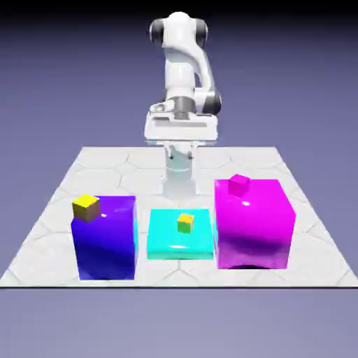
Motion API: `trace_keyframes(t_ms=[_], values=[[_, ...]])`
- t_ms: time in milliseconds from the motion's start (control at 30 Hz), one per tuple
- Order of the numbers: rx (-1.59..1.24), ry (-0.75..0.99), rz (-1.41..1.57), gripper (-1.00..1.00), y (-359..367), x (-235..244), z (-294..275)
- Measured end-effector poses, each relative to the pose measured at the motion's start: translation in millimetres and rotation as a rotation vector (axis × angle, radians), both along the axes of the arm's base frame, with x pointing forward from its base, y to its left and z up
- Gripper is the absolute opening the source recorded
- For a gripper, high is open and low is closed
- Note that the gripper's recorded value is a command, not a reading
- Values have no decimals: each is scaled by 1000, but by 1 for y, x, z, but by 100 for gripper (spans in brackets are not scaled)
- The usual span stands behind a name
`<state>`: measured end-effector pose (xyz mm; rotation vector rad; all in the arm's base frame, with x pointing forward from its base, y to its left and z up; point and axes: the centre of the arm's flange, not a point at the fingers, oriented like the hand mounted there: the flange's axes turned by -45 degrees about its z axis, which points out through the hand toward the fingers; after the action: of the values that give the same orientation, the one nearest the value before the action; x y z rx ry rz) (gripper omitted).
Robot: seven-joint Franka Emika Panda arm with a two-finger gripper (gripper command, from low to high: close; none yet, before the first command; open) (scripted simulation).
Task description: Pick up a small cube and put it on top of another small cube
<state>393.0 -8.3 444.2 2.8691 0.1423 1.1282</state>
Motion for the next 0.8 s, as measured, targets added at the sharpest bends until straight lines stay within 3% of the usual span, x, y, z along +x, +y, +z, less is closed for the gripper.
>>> trace_keyframes(t_ms=[200,400,800], values=[[-110,247,-129,0,-141,-3,-65],[-128,529,-296,0,-291,-80,-133],[-438,956,474,0,-240,-117,-235]])
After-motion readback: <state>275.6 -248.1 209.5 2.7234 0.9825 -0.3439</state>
